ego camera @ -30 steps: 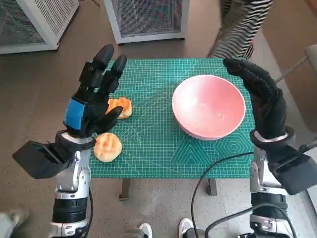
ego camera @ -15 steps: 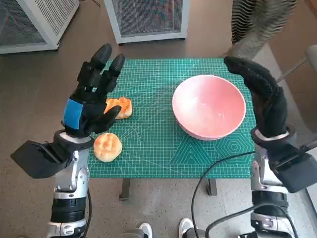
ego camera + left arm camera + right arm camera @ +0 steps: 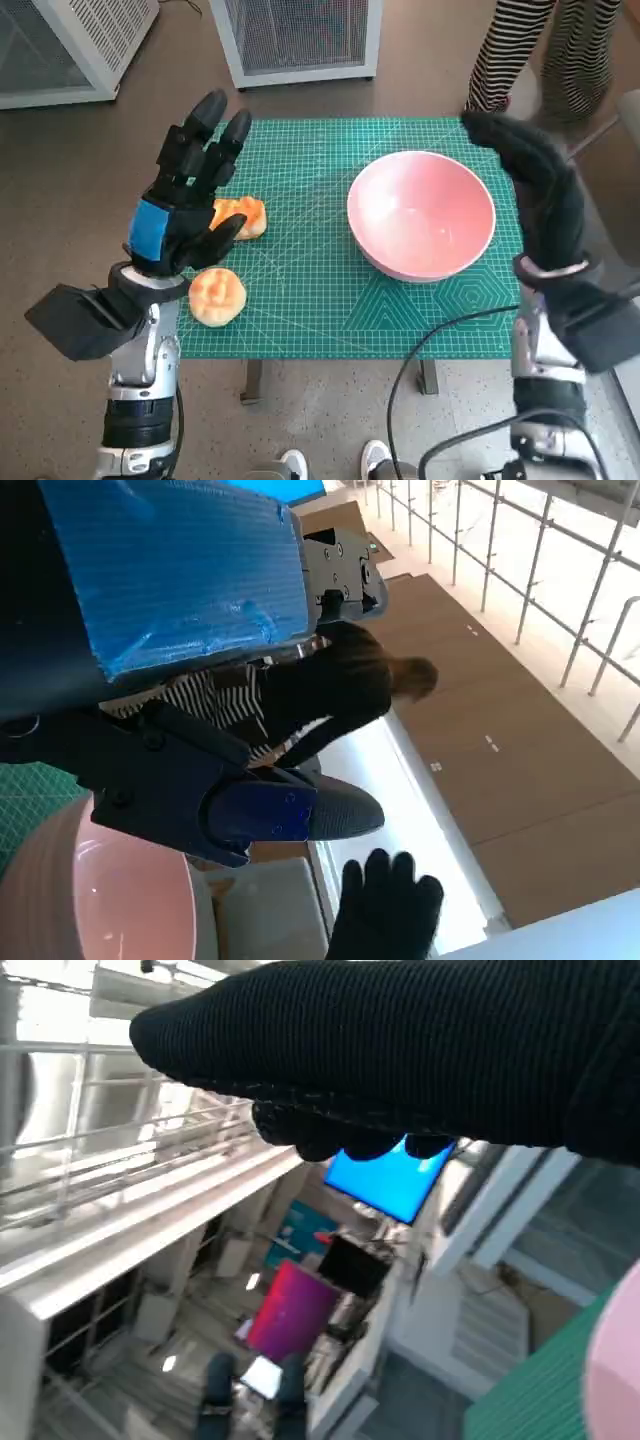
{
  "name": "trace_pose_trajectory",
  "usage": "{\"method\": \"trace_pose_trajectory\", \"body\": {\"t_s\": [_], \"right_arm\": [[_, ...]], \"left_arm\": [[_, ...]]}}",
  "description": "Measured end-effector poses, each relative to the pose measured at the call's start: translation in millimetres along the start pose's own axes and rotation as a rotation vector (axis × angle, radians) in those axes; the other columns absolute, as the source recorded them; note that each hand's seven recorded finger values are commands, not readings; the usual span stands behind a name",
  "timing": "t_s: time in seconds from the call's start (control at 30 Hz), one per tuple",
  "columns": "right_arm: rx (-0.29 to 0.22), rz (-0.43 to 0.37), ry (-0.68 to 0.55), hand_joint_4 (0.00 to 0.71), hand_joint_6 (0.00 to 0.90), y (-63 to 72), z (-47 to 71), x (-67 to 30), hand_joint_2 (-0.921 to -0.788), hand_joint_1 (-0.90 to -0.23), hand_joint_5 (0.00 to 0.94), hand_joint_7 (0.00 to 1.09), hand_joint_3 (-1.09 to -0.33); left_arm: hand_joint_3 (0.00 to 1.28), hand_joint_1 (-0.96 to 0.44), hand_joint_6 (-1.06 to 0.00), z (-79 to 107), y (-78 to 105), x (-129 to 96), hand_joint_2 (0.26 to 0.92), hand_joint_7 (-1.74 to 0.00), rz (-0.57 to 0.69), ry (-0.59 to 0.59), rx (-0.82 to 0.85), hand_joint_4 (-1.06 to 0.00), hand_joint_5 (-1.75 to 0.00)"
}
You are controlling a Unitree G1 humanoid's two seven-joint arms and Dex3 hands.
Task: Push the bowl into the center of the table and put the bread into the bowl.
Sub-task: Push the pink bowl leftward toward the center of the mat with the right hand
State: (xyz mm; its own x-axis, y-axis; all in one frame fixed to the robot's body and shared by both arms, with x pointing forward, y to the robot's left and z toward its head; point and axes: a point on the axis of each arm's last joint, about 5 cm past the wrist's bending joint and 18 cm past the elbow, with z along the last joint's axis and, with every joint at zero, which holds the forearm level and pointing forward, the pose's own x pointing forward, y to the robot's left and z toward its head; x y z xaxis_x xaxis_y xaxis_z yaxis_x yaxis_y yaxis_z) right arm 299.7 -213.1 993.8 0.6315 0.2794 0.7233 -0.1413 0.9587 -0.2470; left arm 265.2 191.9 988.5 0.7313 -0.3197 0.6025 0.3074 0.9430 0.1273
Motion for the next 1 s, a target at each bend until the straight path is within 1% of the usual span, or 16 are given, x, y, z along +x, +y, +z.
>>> {"method": "trace_pose_trajectory", "body": {"t_s": [0.13, 0.3, 0.5, 0.73, 0.83, 1.0], "right_arm": [[-0.004, -0.041, 0.045, 0.200, -0.001, -8.9, -7.7, 0.4, -0.921, -0.587, 0.000, 0.50, -0.714], [-0.013, -0.109, 0.121, 0.197, -0.001, -15.2, -17.0, -1.2, -0.921, -0.581, 0.000, 0.49, -0.717], [-0.010, -0.167, 0.211, 0.191, -0.001, -17.9, -25.7, -3.4, -0.921, -0.574, 0.000, 0.48, -0.734], [0.022, -0.223, 0.311, 0.177, 0.000, -21.2, -32.7, -5.2, -0.921, -0.559, 0.000, 0.47, -0.755], [0.031, -0.240, 0.344, 0.173, 0.000, -21.9, -34.6, -5.8, -0.921, -0.548, 0.000, 0.47, -0.760], [0.028, -0.259, 0.410, 0.170, 0.000, -22.1, -37.7, -5.8, -0.921, -0.536, 0.000, 0.46, -0.775]], "left_arm": [[0.35, -0.64, 0.00, -0.3, -0.3, 0, 0.921, -0.35, -0.002, 0.002, 0.002, -0.20, -0.01], [0.35, -0.64, 0.00, -0.5, -0.3, 0, 0.921, -0.35, -0.002, 0.003, 0.002, -0.20, -0.01], [0.35, -0.65, 0.00, -0.5, -0.3, 0, 0.921, -0.35, -0.005, 0.003, 0.002, -0.20, 0.00], [0.35, -0.65, 0.00, -0.3, 0.6, 0, 0.921, -0.34, -0.005, 0.002, 0.002, -0.20, 0.00], [0.35, -0.65, 0.00, -0.1, 1.2, -1, 0.921, -0.34, -0.003, 0.002, 0.003, -0.20, 0.00], [0.35, -0.66, 0.00, 0.1, 1.9, -1, 0.921, -0.34, 0.001, 0.001, 0.004, -0.20, 0.00]]}}
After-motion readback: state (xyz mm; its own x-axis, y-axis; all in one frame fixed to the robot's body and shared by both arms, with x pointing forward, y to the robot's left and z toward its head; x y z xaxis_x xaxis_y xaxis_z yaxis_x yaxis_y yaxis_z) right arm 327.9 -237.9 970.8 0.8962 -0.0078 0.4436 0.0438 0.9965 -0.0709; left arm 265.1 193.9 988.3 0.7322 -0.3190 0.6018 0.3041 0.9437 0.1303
